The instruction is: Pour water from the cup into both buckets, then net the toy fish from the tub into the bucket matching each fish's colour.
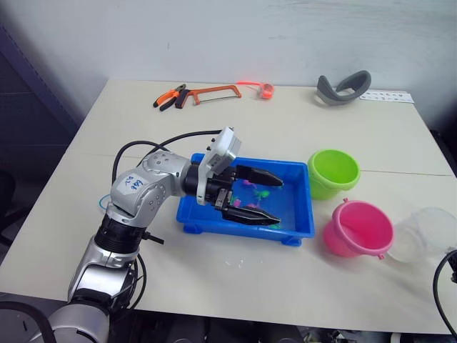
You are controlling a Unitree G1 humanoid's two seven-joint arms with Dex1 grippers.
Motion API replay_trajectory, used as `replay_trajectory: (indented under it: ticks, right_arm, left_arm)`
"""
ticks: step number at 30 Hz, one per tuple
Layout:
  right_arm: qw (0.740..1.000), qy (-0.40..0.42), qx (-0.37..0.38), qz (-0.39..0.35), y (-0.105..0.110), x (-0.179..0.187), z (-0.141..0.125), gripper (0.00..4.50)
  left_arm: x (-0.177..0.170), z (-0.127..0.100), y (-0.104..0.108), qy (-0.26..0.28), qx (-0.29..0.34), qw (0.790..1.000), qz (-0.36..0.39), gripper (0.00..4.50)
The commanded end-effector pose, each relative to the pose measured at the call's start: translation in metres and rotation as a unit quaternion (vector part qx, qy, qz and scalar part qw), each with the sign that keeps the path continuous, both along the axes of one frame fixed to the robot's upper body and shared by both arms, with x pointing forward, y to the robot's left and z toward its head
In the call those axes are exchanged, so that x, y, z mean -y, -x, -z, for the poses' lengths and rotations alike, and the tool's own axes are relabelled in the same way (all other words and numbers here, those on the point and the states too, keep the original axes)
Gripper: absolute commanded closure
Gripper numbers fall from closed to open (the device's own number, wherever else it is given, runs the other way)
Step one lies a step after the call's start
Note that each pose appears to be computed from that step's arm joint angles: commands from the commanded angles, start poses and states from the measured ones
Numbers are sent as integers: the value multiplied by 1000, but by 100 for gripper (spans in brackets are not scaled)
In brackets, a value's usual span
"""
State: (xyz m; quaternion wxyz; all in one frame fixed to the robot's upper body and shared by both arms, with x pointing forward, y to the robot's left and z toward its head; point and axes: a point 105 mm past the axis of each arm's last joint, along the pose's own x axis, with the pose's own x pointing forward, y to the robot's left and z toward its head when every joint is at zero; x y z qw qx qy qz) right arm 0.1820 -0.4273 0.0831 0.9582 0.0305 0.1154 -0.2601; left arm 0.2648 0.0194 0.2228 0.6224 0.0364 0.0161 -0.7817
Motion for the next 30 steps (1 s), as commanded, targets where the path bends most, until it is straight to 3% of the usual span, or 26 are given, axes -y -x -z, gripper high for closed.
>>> replay_trajectory:
  ticks: [1, 12, 15, 18, 24, 30]
  right_arm:
    - [1000, 21, 9, 8, 1, 4, -4, 227]
    - [999, 24, 35, -7, -11, -6, 1, 227]
    - [999, 22, 41, -10, -12, -6, 1, 303]
    - [998, 19, 52, -7, -13, -6, 1, 446]
    - [995, -3, 101, 8, -10, -5, -5, 449]
    - [988, 13, 151, 24, -2, -2, -39, 449]
  left_arm:
    - [-2, -15, 4, 13, 30, 999, 3, 0]
    - [-2, -17, 3, 14, 36, 999, -2, 0]
    - [-2, -17, 2, 14, 39, 999, -3, 0]
    - [-2, -17, 1, 15, 37, 999, -6, 0]
    - [-4, -13, -2, 13, 27, 1000, -9, 0]
    - [-8, -8, -7, 7, 17, 1000, -13, 0]
